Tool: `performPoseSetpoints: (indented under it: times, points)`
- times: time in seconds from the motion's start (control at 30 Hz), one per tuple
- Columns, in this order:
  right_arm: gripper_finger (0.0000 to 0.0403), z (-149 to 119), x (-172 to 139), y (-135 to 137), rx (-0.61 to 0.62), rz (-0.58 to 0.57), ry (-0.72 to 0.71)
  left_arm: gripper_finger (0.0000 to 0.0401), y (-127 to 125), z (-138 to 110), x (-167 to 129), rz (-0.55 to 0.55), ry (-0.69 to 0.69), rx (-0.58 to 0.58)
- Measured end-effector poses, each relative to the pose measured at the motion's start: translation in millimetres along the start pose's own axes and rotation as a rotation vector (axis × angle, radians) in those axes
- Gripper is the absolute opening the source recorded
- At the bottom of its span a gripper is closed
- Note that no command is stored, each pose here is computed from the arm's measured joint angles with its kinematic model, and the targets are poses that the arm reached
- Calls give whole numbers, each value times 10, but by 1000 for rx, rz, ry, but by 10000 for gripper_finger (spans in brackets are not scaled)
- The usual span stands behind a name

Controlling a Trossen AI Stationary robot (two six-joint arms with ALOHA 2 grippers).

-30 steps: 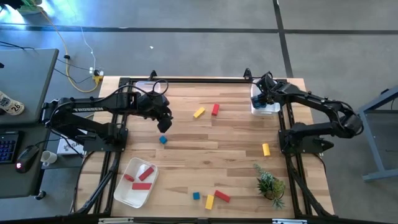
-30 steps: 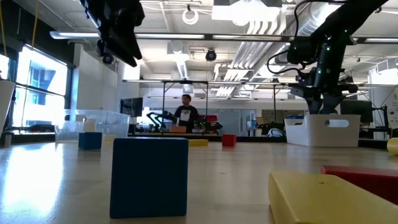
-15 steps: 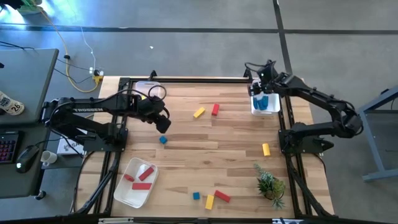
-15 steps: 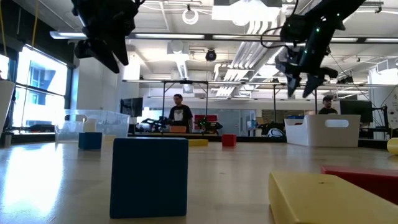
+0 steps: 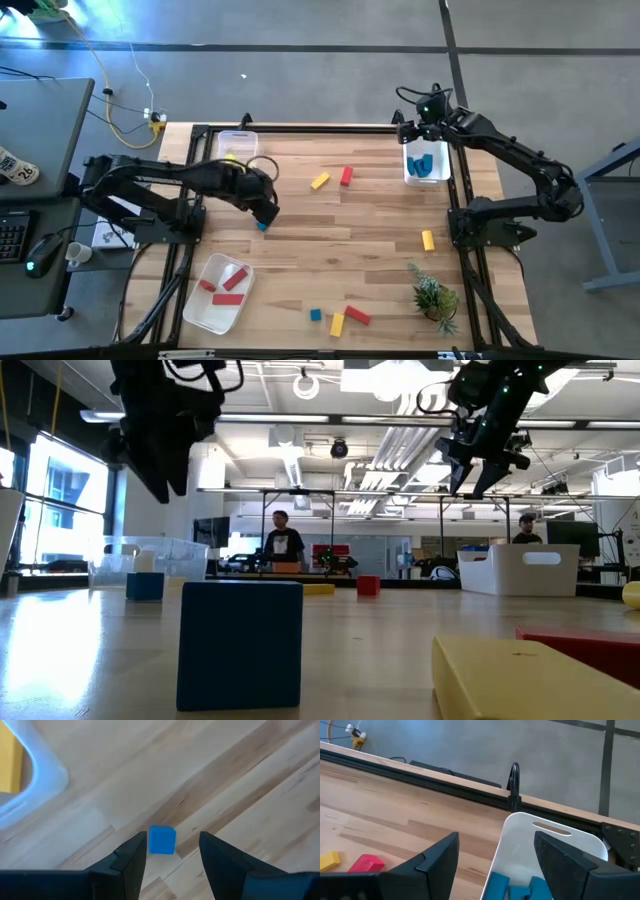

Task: Sort & place blocks by color
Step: Put the blue block into the top white bin

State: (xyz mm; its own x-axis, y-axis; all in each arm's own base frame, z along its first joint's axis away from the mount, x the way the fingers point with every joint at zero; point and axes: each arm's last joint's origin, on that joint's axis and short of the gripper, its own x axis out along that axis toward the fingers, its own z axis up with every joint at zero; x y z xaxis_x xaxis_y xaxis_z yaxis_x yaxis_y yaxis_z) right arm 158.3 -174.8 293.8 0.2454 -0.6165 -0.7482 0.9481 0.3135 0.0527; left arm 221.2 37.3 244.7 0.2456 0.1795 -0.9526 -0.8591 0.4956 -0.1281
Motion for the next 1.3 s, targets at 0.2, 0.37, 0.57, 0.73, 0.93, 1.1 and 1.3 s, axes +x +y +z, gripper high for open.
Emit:
performPoseSetpoints:
  times: [0.2, 0.37, 0.57, 0.73, 0.93, 1.1, 1.3]
  points:
    - [245, 0, 0, 0, 0, 0, 0, 168, -125, -18, 282, 37, 131, 33]
    - [245, 0, 0, 0, 0, 0, 0, 168, -180, -28, 495, 82, 213, 47]
    - [245, 0, 0, 1, 0, 3, 1, 168, -219, -42, 669, 110, 277, 65]
    - [245, 0, 0, 1, 0, 4, 1, 168, -239, -47, 776, 132, 300, 69]
    - [245, -1, 0, 2, 0, 8, 3, 168, -255, -60, 917, 172, 329, 73]
    - [245, -1, 0, 3, 0, 10, 4, 168, -261, -77, 1050, 209, 354, 92]
    - [245, -1, 1, 3, -3, 10, 4, 154, -280, -77, 1121, 200, 359, 150]
